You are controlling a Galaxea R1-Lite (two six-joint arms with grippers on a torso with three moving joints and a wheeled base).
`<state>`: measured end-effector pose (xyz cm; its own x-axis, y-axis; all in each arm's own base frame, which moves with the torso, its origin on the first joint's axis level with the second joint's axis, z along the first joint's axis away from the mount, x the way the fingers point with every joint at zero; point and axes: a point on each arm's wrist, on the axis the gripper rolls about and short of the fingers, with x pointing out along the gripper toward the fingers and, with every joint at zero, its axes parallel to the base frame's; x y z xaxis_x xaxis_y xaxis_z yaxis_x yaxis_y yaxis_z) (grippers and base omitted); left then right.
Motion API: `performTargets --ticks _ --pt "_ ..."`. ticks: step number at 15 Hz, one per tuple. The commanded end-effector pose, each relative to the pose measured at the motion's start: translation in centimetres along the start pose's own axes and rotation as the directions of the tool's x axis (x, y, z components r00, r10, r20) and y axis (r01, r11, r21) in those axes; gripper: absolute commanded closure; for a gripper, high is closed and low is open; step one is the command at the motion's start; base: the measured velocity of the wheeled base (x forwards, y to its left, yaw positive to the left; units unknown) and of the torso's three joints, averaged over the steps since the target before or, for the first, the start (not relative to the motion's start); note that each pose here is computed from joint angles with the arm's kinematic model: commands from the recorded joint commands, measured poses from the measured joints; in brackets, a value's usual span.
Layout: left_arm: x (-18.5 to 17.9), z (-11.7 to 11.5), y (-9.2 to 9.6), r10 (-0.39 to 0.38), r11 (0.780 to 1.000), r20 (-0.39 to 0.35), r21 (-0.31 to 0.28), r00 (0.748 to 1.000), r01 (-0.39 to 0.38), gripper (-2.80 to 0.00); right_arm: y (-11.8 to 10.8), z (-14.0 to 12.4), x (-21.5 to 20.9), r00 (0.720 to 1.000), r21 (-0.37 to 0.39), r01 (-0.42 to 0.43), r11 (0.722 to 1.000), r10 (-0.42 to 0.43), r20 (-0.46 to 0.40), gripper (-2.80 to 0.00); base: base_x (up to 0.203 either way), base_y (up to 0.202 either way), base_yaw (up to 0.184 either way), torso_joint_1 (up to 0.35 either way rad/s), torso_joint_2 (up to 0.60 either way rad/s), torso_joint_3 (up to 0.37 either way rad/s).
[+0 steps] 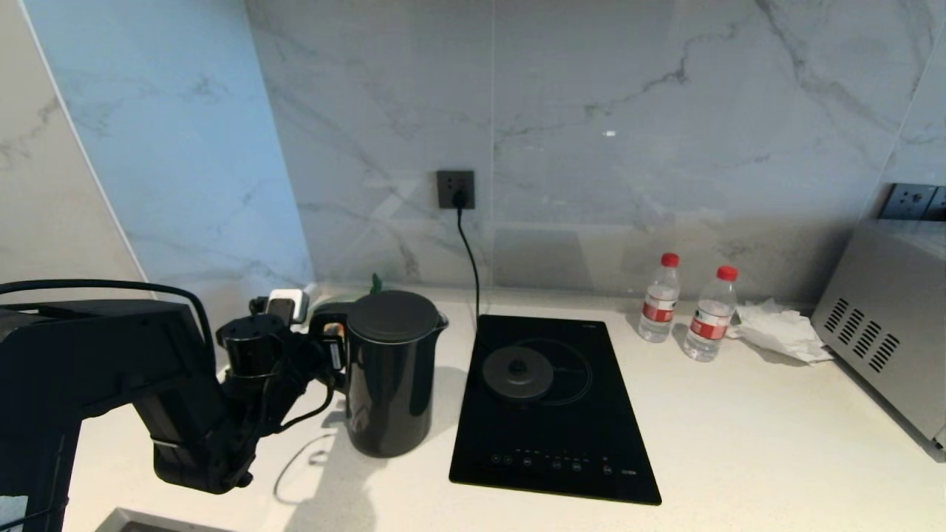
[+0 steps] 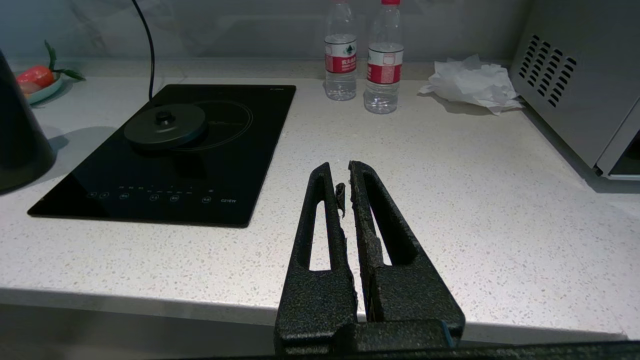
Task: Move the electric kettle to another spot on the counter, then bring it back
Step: Grab the kettle, then place it on the power base
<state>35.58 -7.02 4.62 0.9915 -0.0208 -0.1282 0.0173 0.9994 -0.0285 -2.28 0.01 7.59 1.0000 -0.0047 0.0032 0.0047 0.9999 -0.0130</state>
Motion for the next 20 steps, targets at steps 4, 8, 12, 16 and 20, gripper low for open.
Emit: performTargets --ticks 4,8,12,16,20 --pt "0.2 1.5 -2.2 -0.01 1.0 0.005 -0.024 1.0 0.01 0.0 0.0 0.0 0.0 1.0 -0.001 0.0 1.0 0.0 0.0 0.0 0.0 0.0 0.0 0.0 0.0 0.0" --pt "0.5 2.5 -2.4 -0.012 0.999 0.0 -0.036 1.0 0.012 0.0 0.0 0.0 0.0 1.0 -0.001 0.0 1.0 0.0 0.001 0.0 0.0 0.0 0.0 0.0 0.0 0.0" --pt "0.7 2.5 -3.1 -0.003 0.999 -0.039 -0.049 0.999 0.001 0.0 0.0 0.0 0.0 1.0 -0.001 0.0 1.0 0.0 0.001 0.0 0.0 0.0 0.0 0.0 0.0 0.0" --pt "0.4 3.7 -4.8 -0.033 0.996 -0.064 -0.084 0.997 0.028 0.0 0.0 0.0 0.0 1.0 -0.001 0.0 1.0 0.0 0.0 0.0 0.0 0.0 0.0 0.0 0.0 0.0" --pt "0.2 4.7 -5.9 -0.06 0.993 -0.077 -0.11 0.995 0.051 0.0 0.0 0.0 0.0 1.0 -0.001 0.0 1.0 0.0 0.001 0.0 0.0 0.0 0.0 0.0 0.0 0.0"
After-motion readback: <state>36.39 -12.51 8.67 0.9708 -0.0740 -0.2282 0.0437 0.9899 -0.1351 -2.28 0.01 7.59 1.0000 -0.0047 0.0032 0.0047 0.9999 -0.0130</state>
